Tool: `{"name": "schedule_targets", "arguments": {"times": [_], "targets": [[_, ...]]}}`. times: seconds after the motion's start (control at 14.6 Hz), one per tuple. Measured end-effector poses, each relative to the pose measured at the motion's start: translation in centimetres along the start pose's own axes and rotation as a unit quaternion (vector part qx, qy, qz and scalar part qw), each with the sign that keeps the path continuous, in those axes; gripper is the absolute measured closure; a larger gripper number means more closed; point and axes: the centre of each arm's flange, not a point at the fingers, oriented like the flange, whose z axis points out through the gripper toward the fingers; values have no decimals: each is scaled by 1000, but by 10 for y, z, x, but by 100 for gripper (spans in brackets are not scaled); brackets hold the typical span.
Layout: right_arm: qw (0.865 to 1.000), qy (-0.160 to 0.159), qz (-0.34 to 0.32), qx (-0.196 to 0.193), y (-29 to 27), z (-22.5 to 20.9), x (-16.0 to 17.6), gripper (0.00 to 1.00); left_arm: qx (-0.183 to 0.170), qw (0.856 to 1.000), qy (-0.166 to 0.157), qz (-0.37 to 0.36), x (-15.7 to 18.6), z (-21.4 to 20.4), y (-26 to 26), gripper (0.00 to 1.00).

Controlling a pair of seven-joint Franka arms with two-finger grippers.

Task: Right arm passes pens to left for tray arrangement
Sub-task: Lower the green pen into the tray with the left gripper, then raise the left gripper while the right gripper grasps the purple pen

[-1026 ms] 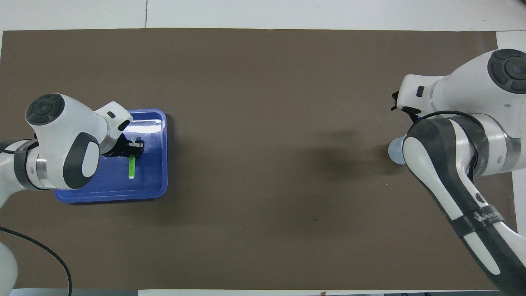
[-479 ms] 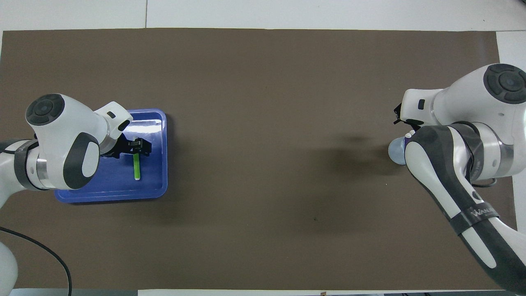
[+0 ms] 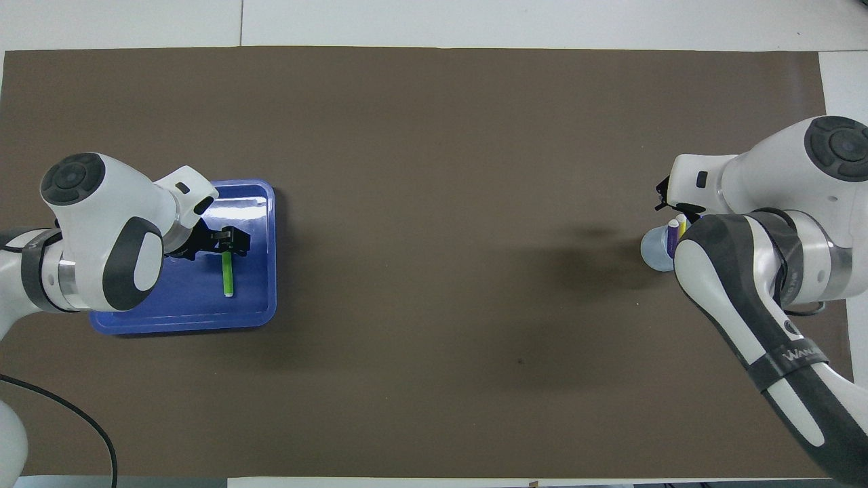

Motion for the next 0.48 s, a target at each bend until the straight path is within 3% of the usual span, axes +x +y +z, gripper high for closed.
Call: {"name": "schedule_targets", "arguments": {"times": [0.27, 0.48], "targets": [[1000, -1, 0, -2, 0, 1, 0, 28, -40, 997, -26, -66, -3, -100, 15, 0], [1000, -1, -1, -4, -1, 5, 2, 31, -77, 987, -22, -138, -22, -163, 40, 0]]}}
